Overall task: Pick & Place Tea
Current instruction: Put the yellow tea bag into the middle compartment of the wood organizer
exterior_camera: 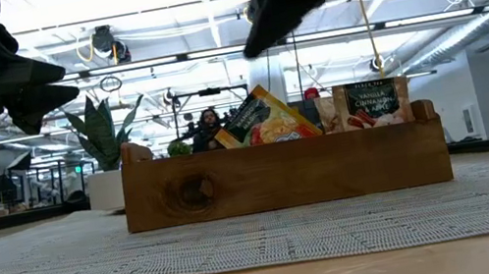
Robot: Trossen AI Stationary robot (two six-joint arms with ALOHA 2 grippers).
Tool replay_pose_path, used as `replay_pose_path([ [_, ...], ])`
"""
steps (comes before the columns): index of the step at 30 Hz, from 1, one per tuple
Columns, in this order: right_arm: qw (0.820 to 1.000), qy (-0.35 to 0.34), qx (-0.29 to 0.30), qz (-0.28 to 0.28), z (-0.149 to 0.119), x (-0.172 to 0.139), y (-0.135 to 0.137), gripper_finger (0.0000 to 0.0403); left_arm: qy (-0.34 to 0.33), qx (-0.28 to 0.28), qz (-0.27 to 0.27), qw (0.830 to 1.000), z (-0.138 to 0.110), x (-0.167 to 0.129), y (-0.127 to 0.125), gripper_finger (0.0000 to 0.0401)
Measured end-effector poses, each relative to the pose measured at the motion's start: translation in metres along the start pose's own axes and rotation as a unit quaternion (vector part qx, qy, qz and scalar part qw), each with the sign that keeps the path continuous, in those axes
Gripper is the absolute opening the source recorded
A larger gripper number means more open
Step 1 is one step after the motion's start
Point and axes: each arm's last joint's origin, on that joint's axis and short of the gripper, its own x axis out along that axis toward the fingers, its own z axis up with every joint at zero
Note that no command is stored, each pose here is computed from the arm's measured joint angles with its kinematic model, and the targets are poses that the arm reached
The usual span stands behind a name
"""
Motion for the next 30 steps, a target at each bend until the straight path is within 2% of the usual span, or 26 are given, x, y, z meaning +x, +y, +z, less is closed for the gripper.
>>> replay_pose_path([
  [8, 0.998, 0.055, -0.009, -0.006, -0.014, 0.035, -0.007, 0.0128, 0.000, 0.000, 0.000, 1.000, 0.000, 0.000, 0.000, 0.0205],
  [17, 0.998, 0.052, -0.020, -0.004, -0.015, 0.040, -0.006, 0.0123, 0.000, 0.000, 0.000, 1.000, 0.000, 0.000, 0.000, 0.0205],
  [20, 0.998, 0.052, -0.020, 0.007, -0.015, 0.039, -0.006, 0.0095, 0.000, 0.000, 0.000, 1.000, 0.000, 0.000, 0.000, 0.0205],
  [25, 0.998, 0.047, -0.019, 0.049, -0.014, 0.039, -0.002, 0.0015, 0.000, 0.000, 0.000, 1.000, 0.000, 0.000, 0.000, 0.0205],
  [30, 0.997, 0.042, -0.038, 0.051, -0.013, 0.038, 0.005, 0.0002, 0.000, 0.000, 0.000, 1.000, 0.000, 0.000, 0.000, 0.0205],
])
